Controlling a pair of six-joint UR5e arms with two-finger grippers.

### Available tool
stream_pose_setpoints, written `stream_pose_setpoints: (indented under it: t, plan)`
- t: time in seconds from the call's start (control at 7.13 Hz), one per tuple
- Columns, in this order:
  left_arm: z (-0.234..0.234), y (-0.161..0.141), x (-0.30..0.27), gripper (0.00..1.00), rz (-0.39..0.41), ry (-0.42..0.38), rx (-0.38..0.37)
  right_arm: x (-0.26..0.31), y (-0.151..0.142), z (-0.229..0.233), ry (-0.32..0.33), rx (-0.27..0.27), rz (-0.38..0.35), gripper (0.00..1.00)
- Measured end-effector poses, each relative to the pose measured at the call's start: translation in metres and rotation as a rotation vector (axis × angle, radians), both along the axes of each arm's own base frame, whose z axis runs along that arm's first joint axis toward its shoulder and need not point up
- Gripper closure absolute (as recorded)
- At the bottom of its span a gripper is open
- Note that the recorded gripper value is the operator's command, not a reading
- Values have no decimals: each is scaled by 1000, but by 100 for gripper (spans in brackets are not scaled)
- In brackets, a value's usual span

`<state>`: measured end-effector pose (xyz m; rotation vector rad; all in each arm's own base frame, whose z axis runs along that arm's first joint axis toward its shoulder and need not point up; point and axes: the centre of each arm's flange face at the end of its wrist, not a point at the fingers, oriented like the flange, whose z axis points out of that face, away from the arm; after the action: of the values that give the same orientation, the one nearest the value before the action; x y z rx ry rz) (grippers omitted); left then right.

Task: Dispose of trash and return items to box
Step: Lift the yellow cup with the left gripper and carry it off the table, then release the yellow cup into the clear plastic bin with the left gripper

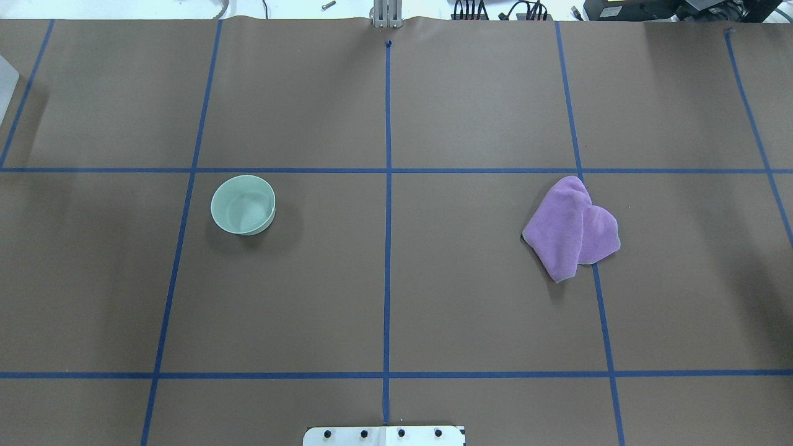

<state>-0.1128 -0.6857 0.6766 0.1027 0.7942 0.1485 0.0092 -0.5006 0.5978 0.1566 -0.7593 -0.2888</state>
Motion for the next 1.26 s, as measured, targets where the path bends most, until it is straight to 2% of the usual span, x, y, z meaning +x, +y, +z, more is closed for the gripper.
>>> stream_pose_setpoints:
  t: [0.28,0.56,0.98,1.12,1.26]
  plan:
    - [55,25,-45,100,-112,-1,-60,-1,-7,5,13,-8,-1,0]
    - [109,49,-60,100,-220,-27,-109,-2,-15,7,27,-10,0,0]
    - [127,48,-44,100,-294,-40,-191,-5,-34,8,44,-8,-1,0]
    - [129,46,-30,71,-295,-41,-218,-6,-35,8,44,-9,-2,0]
    - [131,44,-16,4,-290,-42,-235,-7,-36,7,44,-8,-3,0]
